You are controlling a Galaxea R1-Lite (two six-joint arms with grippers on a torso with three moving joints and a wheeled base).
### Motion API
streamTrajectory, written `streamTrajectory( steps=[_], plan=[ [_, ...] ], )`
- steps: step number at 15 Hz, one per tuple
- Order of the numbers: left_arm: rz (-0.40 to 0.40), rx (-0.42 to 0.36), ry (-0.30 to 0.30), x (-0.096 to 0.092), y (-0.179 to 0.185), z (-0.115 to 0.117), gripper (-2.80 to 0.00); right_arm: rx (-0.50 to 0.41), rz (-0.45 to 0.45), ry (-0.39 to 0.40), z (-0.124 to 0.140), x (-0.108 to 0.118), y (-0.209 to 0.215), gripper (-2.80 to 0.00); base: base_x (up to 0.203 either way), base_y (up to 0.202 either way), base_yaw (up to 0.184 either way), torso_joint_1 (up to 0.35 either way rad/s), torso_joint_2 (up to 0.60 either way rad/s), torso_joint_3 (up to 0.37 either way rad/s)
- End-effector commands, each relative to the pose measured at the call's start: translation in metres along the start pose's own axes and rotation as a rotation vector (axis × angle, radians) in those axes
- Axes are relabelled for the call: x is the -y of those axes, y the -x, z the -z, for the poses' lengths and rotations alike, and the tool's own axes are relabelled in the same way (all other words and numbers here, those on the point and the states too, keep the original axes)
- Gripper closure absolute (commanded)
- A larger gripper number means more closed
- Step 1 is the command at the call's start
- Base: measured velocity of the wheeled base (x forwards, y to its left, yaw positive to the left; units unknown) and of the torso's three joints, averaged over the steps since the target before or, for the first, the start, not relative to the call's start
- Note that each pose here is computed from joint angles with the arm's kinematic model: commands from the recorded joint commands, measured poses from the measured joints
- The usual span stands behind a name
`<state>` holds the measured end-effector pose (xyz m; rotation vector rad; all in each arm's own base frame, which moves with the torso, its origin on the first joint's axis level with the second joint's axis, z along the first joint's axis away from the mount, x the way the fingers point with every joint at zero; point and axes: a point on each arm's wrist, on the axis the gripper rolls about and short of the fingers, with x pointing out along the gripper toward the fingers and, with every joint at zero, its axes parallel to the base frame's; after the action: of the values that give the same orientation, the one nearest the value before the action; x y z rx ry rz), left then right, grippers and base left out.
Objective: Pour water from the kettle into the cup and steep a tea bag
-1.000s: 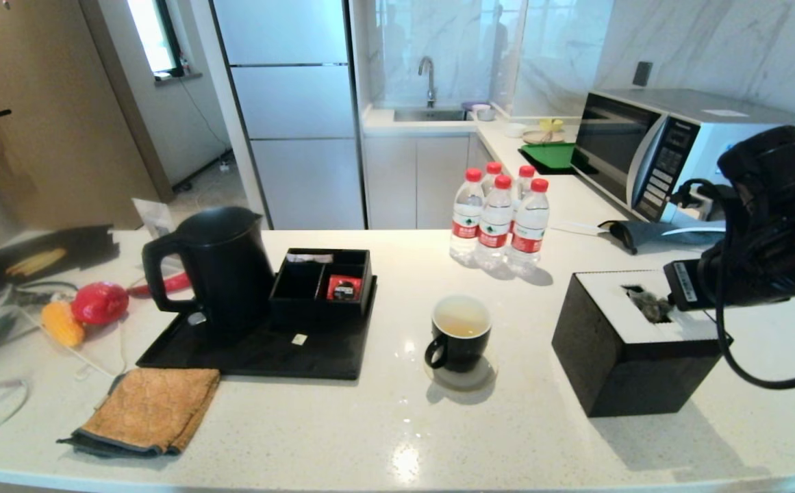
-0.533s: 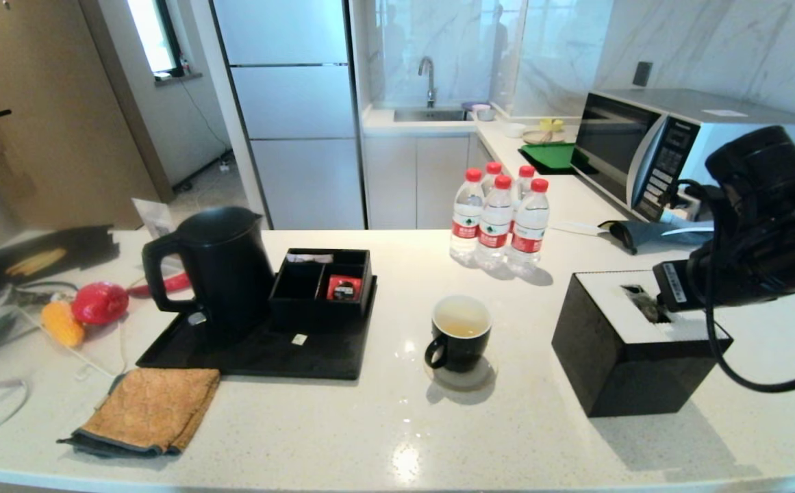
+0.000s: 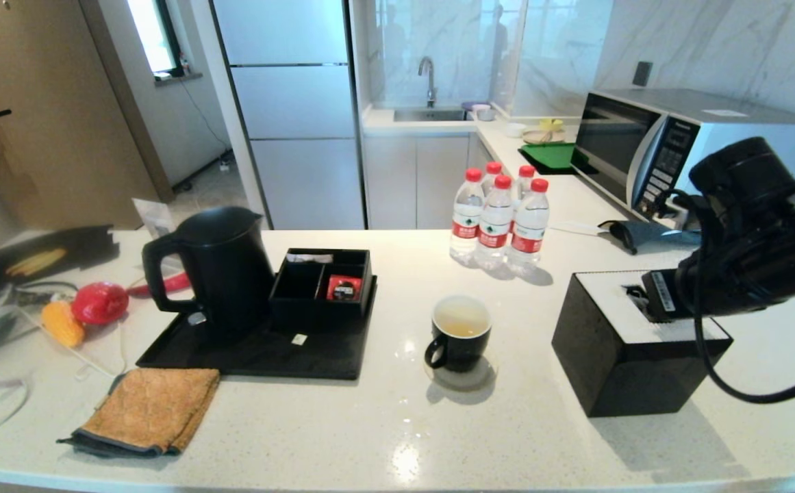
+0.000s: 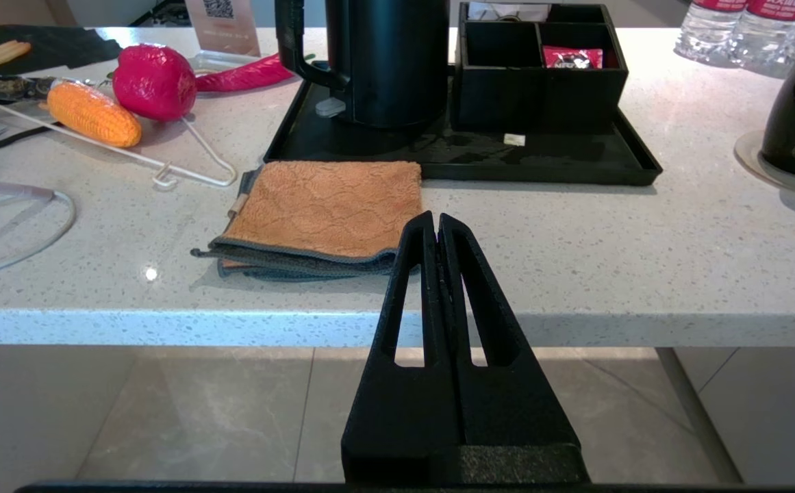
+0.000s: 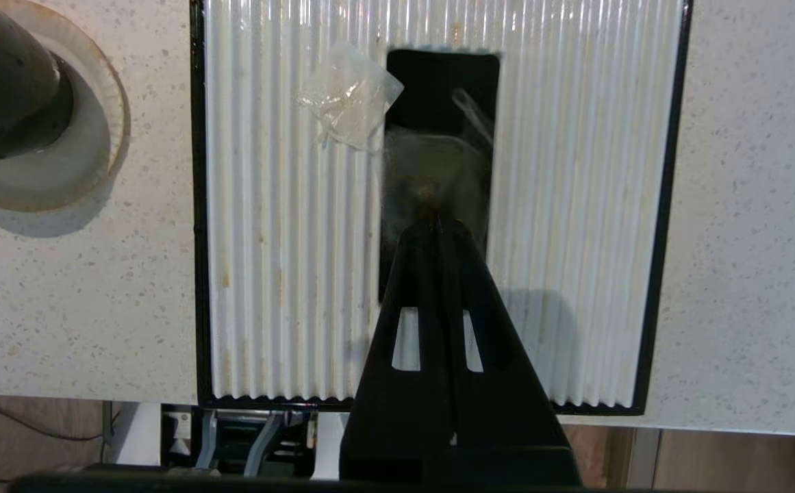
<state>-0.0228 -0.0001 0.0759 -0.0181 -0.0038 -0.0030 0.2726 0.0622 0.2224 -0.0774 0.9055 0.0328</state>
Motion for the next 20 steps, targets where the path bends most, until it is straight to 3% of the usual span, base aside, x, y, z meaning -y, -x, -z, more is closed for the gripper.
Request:
streamTrajectory(
  steps=[1,7,12,16,20],
  plan=[
    [0.000,-0.001,0.000,0.000,0.000,0.000,0.00,-0.014,0.002,0.001,0.001,-0.001,-0.003,0.00,0.000,0.000,0.000,0.000,0.00,0.000],
    [0.000,0.001,0.000,0.000,0.000,0.000,0.00,0.056,-0.004,-0.009,-0.006,0.000,0.004,0.00,0.000,0.000,0.000,0.000,0.00,0.000],
    [0.000,0.000,0.000,0.000,0.000,0.000,0.00,0.156,-0.013,-0.022,-0.004,0.006,0.041,0.00,0.000,0.000,0.000,0.000,0.00,0.000],
    [0.000,0.001,0.000,0.000,0.000,0.000,0.00,0.256,-0.025,-0.030,0.012,0.013,0.083,0.00,0.000,0.000,0.000,0.000,0.00,0.000],
    [0.000,0.001,0.000,0.000,0.000,0.000,0.00,0.378,-0.039,-0.046,0.048,0.024,0.130,0.00,0.000,0.000,0.000,0.000,0.00,0.000]
  ],
)
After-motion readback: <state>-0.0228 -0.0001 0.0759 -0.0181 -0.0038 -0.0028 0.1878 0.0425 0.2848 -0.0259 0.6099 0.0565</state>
